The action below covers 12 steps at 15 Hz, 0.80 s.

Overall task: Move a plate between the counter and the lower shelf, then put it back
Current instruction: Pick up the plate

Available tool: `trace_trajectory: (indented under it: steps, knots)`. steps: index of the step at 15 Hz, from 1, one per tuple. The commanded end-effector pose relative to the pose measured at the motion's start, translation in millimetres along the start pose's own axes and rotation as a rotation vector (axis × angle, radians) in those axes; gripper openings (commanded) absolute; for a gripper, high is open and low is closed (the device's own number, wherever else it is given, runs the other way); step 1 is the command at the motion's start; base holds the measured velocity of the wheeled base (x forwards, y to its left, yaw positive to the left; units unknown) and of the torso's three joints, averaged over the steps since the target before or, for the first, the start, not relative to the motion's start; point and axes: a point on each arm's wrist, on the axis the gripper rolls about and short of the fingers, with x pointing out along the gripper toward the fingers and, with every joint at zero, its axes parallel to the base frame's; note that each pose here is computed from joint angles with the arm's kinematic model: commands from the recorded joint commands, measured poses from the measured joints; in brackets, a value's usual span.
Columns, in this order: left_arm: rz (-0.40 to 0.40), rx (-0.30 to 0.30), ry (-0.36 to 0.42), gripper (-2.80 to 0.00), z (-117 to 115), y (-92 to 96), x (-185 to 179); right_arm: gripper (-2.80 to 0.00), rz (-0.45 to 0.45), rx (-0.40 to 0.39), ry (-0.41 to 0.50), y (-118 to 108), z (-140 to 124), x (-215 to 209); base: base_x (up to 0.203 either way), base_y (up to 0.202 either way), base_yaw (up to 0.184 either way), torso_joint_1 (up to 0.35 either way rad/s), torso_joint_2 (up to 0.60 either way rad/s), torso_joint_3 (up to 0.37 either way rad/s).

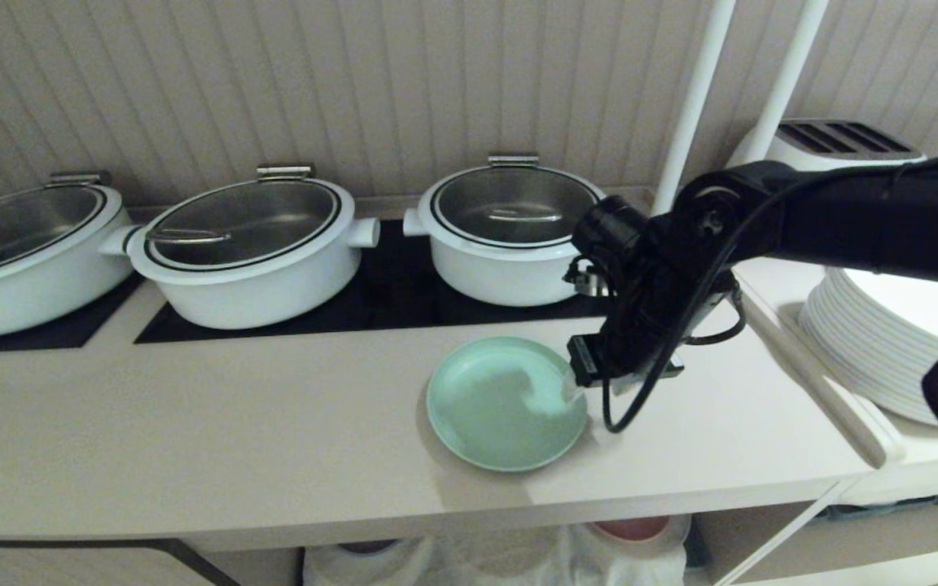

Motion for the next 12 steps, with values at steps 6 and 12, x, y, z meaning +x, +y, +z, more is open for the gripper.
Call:
trace_trajectory:
  steps: [6, 12]
  knots:
    - [0.0, 0.0, 0.0, -2.8, 0, 0.0, 0, 0.0, 0.0, -0.006, -0.011, 2, 3, 11, 0.0, 0.0, 0.0, 0.0, 0.0, 0.0]
    - [0.0, 0.0, 0.0, -2.8, 0, 0.0, 0, 0.0, 0.006, -0.014, -0.018, 8, 8, 32, 0.0, 0.0, 0.0, 0.0, 0.0, 0.0]
